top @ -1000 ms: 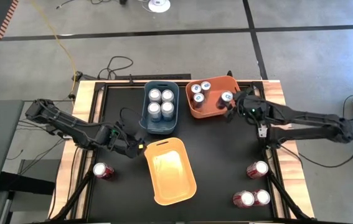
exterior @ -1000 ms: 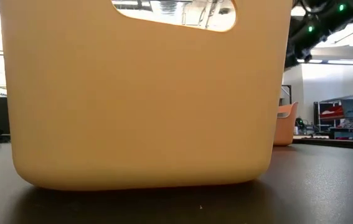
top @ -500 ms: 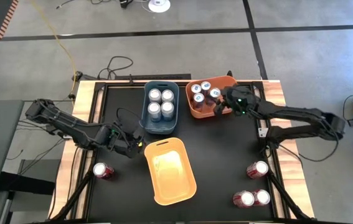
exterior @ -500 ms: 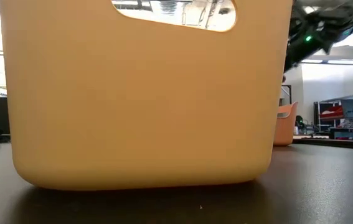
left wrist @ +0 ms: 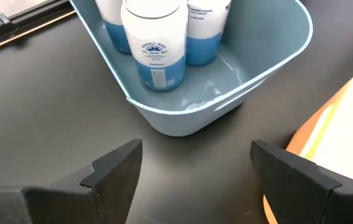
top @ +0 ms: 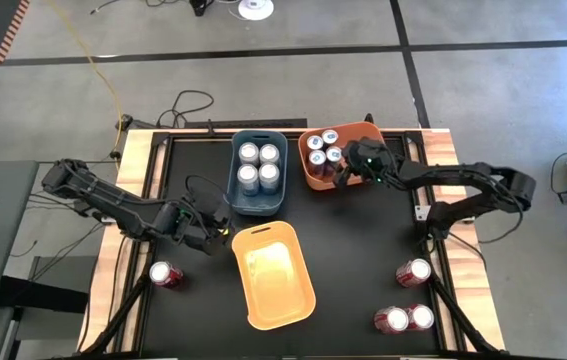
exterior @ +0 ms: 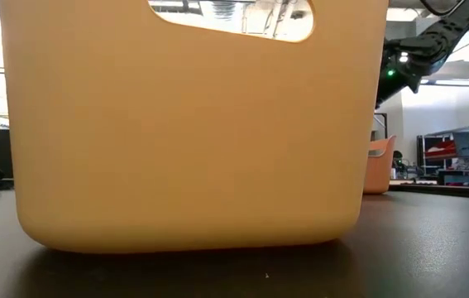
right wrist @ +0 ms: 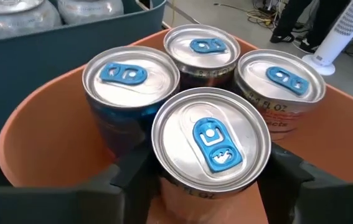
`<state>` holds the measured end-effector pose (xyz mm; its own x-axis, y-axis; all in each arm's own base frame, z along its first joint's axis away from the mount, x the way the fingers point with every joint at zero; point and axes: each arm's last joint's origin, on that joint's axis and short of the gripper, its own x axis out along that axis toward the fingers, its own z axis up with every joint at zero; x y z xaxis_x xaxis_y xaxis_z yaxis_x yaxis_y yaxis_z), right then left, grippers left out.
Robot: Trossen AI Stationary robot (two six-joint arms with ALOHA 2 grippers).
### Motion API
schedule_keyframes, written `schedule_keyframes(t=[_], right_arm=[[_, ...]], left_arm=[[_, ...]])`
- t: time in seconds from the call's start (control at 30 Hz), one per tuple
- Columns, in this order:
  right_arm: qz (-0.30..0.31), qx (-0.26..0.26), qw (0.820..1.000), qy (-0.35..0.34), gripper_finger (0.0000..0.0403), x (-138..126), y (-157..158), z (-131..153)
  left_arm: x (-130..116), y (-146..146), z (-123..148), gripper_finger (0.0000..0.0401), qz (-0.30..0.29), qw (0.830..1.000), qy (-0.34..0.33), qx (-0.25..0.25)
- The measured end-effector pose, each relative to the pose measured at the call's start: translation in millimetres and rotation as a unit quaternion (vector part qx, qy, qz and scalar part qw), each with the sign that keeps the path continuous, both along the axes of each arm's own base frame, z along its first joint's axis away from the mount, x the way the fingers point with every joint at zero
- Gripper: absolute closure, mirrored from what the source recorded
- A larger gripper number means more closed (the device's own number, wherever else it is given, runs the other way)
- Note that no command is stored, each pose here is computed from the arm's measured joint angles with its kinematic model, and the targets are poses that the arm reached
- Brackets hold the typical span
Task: Sort soda cans
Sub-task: Put the blue soda can into the orange bin, then adjust the orange bin on the table
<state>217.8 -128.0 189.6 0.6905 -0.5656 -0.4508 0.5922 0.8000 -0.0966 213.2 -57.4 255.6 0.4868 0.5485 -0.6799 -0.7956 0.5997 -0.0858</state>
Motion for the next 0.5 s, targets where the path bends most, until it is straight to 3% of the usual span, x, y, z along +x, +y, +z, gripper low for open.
schedule_keyframes(t=[0.27, 0.5], right_arm=[[0.006, -0.017, 1.0, -0.01, 0.0087, -1.1, 1.0, 7.7], [-0.003, -0.013, 0.999, -0.043, 0.0075, -12.2, 7.5, 25.9]], left_arm=[[-0.4, 0.6, 0.1, 0.0105, 0.004, 1.0, 0.0, 0.007], [-0.3, 1.9, 1.3, 0.0105, 0.016, 0.999, -0.012, 0.031]])
